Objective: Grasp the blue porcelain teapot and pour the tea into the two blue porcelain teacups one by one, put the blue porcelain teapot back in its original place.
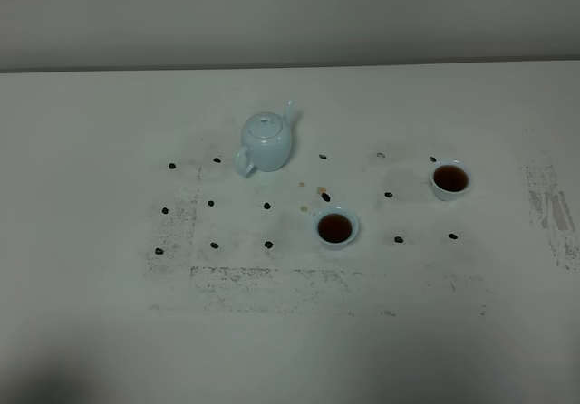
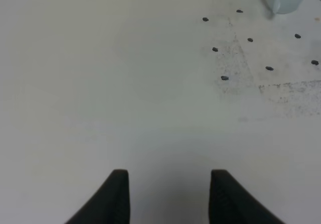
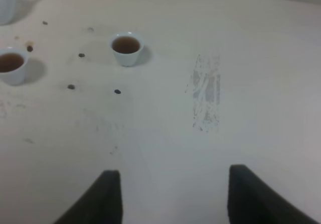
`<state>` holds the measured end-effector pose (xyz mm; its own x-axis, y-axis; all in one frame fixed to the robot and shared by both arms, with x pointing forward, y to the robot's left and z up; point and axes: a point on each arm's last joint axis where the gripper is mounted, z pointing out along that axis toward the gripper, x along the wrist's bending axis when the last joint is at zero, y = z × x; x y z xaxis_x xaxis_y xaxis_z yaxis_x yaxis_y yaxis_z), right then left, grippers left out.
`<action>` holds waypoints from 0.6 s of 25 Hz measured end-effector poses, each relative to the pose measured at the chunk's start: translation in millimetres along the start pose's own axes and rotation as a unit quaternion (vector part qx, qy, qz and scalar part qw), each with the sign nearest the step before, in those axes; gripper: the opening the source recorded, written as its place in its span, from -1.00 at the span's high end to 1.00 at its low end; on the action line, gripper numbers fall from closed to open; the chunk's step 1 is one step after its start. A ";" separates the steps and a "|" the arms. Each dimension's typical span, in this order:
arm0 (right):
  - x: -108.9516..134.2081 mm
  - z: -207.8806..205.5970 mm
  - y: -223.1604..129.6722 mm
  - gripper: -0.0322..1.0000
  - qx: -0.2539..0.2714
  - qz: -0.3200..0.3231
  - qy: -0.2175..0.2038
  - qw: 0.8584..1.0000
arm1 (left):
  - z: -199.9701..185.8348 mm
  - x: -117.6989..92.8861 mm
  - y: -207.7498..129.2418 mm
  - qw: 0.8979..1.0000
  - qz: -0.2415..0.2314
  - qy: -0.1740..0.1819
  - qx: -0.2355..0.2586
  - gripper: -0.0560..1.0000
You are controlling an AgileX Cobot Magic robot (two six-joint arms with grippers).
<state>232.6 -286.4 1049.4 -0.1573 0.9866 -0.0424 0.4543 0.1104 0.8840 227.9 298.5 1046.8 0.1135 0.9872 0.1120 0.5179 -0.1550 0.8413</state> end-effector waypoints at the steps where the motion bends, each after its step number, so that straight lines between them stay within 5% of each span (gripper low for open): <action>1: 0.0 0.0 0.0 0.06 0.000 0.000 0.000 1.000 | 0.0 0.0 0.0 1.000 0.000 0.000 0.000 0.21; 15: 0.0 0.0 0.0 0.06 0.000 0.000 0.000 1.000 | 0.0 -2.6 0.4 1.000 -0.019 -0.014 -0.002 0.21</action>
<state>232.6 -286.4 1049.4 -0.1573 0.9866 -0.0424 0.4543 0.1104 0.8840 227.8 295.9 1046.9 0.1182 0.9908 0.0659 0.5185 -0.1182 0.8469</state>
